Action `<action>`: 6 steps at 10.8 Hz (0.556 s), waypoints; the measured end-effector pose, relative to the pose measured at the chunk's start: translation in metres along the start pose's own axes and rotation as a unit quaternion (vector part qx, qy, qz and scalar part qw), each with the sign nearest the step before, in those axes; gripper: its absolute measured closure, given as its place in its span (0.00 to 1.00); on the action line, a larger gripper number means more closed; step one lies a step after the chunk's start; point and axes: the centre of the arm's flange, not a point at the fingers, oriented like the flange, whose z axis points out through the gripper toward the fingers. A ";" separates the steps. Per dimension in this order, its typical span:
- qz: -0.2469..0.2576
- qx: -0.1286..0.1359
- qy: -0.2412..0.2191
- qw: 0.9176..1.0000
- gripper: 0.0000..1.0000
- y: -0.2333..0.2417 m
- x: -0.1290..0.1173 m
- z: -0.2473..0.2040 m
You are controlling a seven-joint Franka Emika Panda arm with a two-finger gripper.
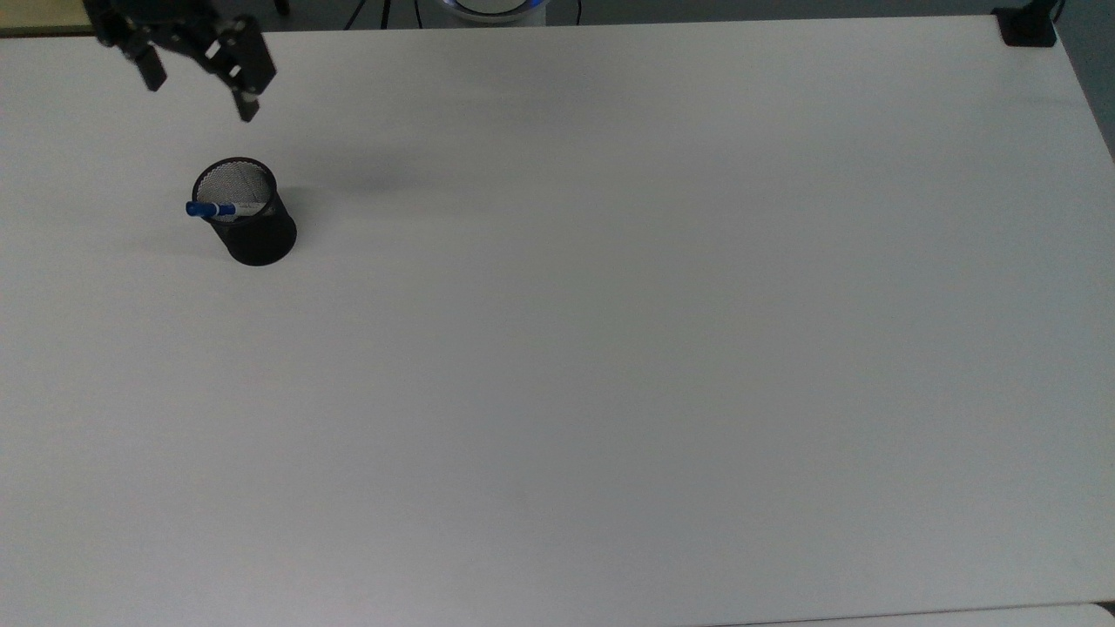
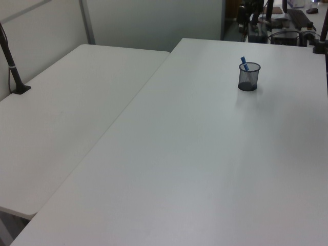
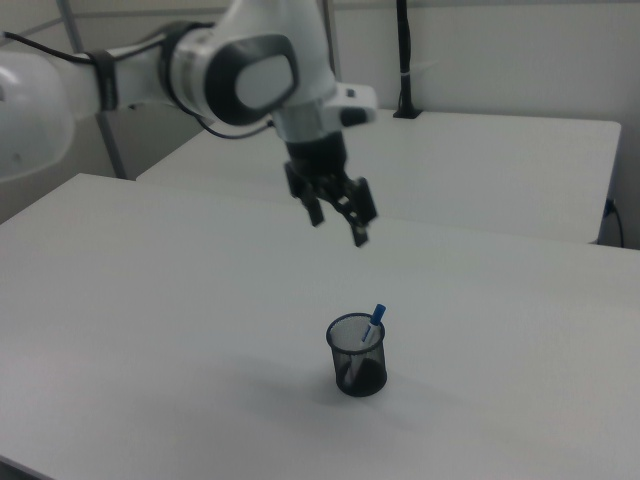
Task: Remove the marker
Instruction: 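Move the gripper over the black mesh pen cup, then lower the gripper and close it on the blue-capped marker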
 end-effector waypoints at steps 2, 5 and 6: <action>0.010 -0.004 0.000 1.000 0.00 0.035 0.013 0.034; 0.006 -0.005 -0.008 1.000 0.04 0.042 0.026 0.077; 0.002 -0.007 -0.014 1.000 0.12 0.039 0.029 0.094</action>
